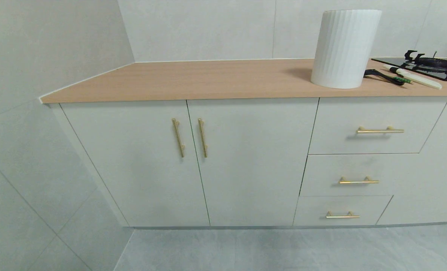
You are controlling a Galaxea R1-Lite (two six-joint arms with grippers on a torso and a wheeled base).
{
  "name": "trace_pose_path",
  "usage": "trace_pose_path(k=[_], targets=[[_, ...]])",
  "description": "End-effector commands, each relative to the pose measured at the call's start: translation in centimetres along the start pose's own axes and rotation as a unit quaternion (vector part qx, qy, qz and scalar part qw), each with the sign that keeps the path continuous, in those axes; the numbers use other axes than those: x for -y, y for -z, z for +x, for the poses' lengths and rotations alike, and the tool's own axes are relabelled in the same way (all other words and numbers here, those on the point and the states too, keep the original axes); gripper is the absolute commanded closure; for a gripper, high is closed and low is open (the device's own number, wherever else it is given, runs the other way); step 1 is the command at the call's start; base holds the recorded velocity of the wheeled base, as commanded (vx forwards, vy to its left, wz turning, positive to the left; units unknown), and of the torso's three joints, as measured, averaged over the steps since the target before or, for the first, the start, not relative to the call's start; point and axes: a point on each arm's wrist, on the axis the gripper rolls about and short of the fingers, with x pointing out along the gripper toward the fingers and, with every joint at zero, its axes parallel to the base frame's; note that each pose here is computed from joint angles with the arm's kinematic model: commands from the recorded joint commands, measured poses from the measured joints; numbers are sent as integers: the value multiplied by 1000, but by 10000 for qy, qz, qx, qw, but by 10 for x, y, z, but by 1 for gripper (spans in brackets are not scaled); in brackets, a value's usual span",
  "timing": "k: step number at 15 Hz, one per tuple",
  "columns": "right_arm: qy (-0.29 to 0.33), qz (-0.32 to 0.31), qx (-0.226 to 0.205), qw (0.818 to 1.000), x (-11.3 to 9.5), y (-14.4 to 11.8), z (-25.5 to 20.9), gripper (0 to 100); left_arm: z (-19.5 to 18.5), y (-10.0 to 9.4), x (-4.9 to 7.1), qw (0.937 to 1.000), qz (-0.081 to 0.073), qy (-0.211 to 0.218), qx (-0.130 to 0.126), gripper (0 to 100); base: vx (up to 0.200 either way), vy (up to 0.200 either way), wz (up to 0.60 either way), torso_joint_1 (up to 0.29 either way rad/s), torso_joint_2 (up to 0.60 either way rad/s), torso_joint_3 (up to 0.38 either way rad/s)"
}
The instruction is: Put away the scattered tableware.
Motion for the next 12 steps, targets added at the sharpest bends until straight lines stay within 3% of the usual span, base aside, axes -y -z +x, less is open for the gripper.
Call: trace_pose_path(k=[1, 4, 8, 9, 10, 12], targets=[[630, -559, 871, 9926, 18, 14, -57, 0, -24, 4, -4, 9977, -139, -225, 623, 0, 0, 0, 0, 0, 0, 0], [1211, -1023, 1315, 9786, 21, 27, -91, 0, -39, 8, -5, 9934, -121, -497, 1025, 0, 0, 0, 0, 0, 0, 0], [1220, -1157, 1665, 9716, 18, 41, -116, 0, -40, 27, -1, 9915, 27, -853, 983, 0, 0, 0, 0, 0, 0, 0], [1211, -1151, 1667, 9717, 18, 41, -116, 0, -41, 27, -1, 9913, 34, -854, 998, 0, 0, 0, 0, 0, 0, 0], [1236, -1162, 1582, 9727, 18, 45, -116, 0, -44, 36, 0, 9910, 156, -842, 1024, 0, 0, 0, 0, 0, 0, 0], [1147, -1180, 1118, 9800, 19, 71, -106, 0, -38, 52, 1, 9931, 193, -835, 798, 0, 0, 0, 0, 0, 0, 0]])
